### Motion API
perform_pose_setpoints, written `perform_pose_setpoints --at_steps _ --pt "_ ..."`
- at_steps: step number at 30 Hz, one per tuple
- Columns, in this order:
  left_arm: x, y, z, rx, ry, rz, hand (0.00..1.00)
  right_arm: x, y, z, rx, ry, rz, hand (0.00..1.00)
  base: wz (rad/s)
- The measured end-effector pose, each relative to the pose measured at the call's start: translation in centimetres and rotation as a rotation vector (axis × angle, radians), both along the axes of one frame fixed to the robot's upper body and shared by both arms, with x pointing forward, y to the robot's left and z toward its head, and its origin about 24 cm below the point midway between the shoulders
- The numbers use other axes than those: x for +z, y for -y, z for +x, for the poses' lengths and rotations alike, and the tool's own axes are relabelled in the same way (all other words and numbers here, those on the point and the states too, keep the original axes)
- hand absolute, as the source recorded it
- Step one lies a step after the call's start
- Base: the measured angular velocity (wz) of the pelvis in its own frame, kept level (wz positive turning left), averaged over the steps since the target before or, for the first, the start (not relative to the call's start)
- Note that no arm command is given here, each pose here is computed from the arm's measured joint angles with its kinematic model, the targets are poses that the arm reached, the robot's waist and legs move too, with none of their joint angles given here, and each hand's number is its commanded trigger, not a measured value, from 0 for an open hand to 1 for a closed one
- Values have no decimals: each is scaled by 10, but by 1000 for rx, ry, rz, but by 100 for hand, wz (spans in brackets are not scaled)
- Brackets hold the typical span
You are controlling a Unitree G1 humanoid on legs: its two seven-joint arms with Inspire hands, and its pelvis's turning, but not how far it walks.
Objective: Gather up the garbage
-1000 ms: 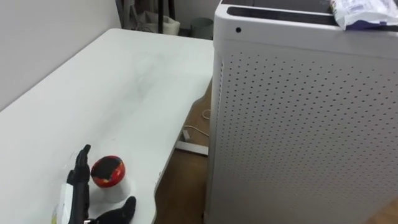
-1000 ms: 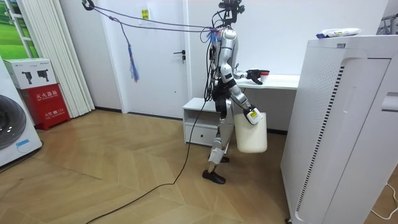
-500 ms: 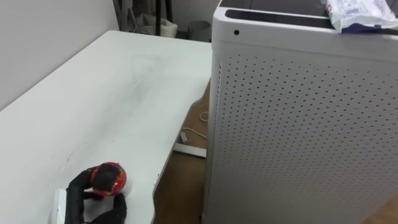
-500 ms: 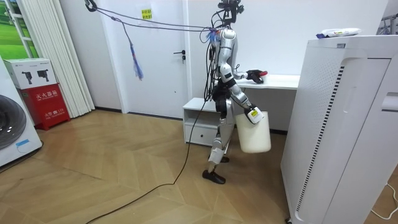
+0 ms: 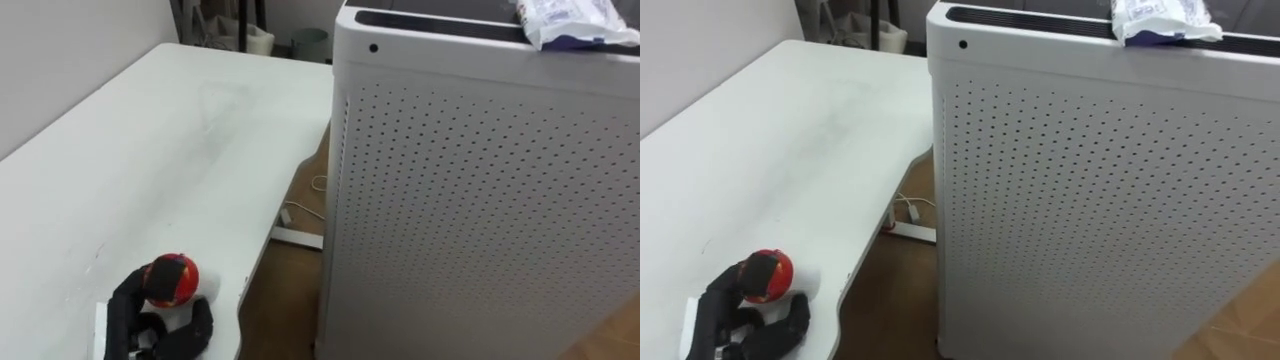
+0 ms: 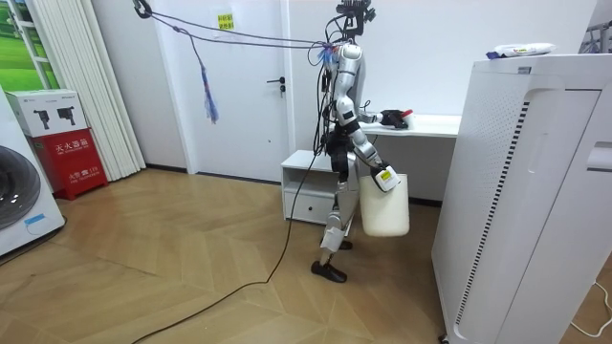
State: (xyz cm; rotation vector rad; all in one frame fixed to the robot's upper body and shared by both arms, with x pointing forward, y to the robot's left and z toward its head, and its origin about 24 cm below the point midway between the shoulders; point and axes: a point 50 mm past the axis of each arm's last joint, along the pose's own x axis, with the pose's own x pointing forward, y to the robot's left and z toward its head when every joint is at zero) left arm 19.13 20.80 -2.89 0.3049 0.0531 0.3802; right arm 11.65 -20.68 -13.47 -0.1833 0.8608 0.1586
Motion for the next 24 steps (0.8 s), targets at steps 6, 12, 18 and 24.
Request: perform_pose_setpoints --at_steps 6,12,18,24 --pt "1 5 2 -46 -3 -11 100 -1 -3 0 18 -3 6 100 1" --pt "8 19 11 -199 1 -31 100 3 -4 12 42 27 -1 100 4" --pt "14 38 23 -320 19 -75 100 16 -5 41 38 130 -37 100 -4" --pt "21 65 24 -492 25 -112 100 28 -7 67 42 227 -62 100 -11"
